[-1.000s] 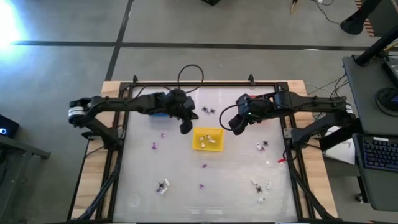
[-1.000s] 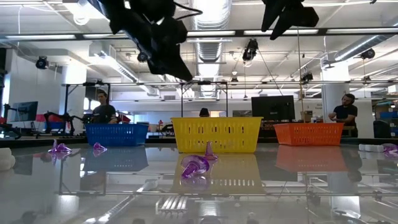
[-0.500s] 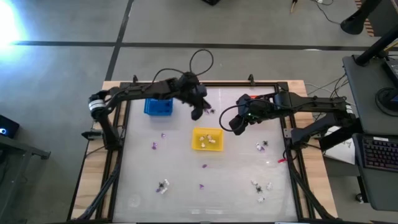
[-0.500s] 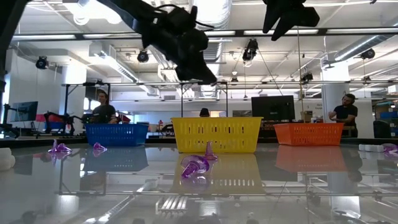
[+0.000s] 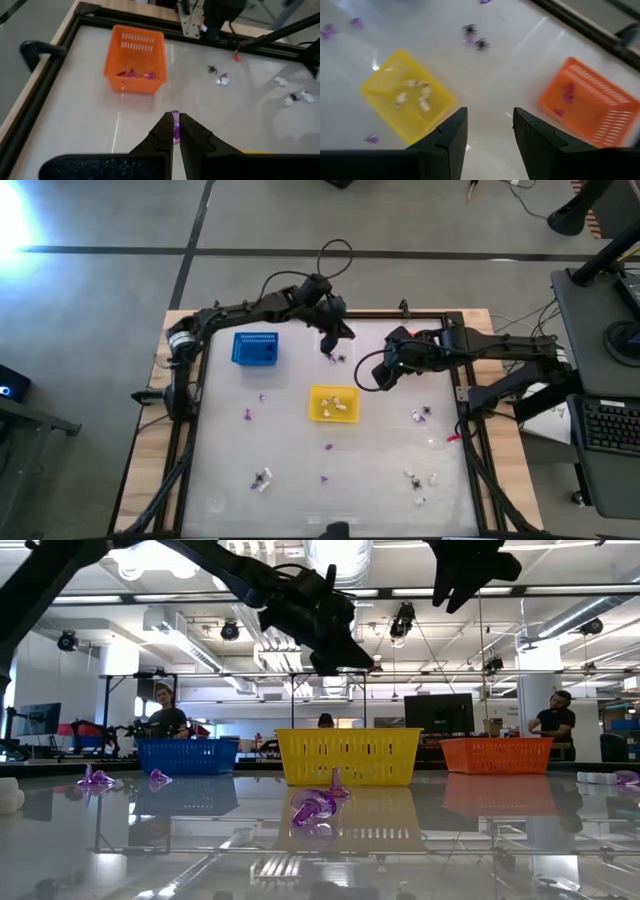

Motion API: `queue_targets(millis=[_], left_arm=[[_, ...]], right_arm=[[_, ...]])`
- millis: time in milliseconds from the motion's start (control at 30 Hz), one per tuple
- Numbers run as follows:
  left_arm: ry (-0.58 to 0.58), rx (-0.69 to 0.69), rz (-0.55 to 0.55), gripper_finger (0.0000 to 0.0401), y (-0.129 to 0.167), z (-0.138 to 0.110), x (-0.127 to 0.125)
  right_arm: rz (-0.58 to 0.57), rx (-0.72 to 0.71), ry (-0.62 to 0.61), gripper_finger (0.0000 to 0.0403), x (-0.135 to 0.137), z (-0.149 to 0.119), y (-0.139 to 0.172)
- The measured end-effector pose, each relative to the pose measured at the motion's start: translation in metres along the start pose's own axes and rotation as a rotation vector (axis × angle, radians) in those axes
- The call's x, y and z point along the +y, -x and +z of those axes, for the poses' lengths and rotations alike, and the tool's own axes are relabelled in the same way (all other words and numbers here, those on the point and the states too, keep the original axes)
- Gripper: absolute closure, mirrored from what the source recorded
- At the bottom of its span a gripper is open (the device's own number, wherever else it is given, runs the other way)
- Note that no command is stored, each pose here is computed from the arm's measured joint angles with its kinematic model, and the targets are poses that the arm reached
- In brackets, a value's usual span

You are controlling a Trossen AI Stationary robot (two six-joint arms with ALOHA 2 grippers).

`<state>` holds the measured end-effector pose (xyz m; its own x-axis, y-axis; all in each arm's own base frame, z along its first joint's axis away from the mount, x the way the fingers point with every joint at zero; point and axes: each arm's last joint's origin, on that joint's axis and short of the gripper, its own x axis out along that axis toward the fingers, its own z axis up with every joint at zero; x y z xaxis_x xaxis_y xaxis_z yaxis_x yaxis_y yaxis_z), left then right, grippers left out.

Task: Sort Halloween decoration
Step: Put the purple witch hat toy into the orange bin

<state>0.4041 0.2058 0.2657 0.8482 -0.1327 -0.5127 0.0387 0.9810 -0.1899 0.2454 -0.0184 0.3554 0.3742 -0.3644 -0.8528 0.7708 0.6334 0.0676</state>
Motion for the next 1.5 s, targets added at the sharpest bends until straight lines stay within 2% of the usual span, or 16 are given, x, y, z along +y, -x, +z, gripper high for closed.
queue_targets(millis=[133, 467, 533, 667, 967, 1233, 1500], left_arm=[[-0.02, 0.003, -0.015, 0.0401, -0.008, 0.006, 0.006], [-0.095, 0.033, -0.018, 0.0401, -0.014, 0.025, 0.016], [-0.1, 0.023, -0.021, 0.0401, -0.014, 0.027, 0.018], [-0.089, 0.006, -0.094, 0.0401, -0.016, 0.026, 0.024], [-0.126, -0.012, -0.095, 0.0401, -0.03, 0.029, 0.037], [-0.109, -0.004, -0.13, 0.0401, -0.052, 0.039, 0.053], [-0.075, -0.007, -0.155, 0.0401, -0.069, 0.02, 0.058]], right_arm=[[-0.097, -0.02, -0.059, 0.0252, -0.009, 0.002, -0.002], [-0.208, 0.025, -0.189, 0.0252, -0.025, 0.002, -0.01], [-0.211, 0.032, -0.214, 0.0252, -0.025, 0.0, -0.012], [-0.217, 0.034, -0.266, 0.0252, -0.025, -0.002, -0.016], [-0.187, 0.07, -0.33, 0.0252, -0.024, -0.004, -0.018], [-0.155, 0.052, -0.313, 0.0252, -0.017, -0.006, -0.015], [-0.157, 0.049, -0.285, 0.0252, -0.017, -0.006, -0.015]])
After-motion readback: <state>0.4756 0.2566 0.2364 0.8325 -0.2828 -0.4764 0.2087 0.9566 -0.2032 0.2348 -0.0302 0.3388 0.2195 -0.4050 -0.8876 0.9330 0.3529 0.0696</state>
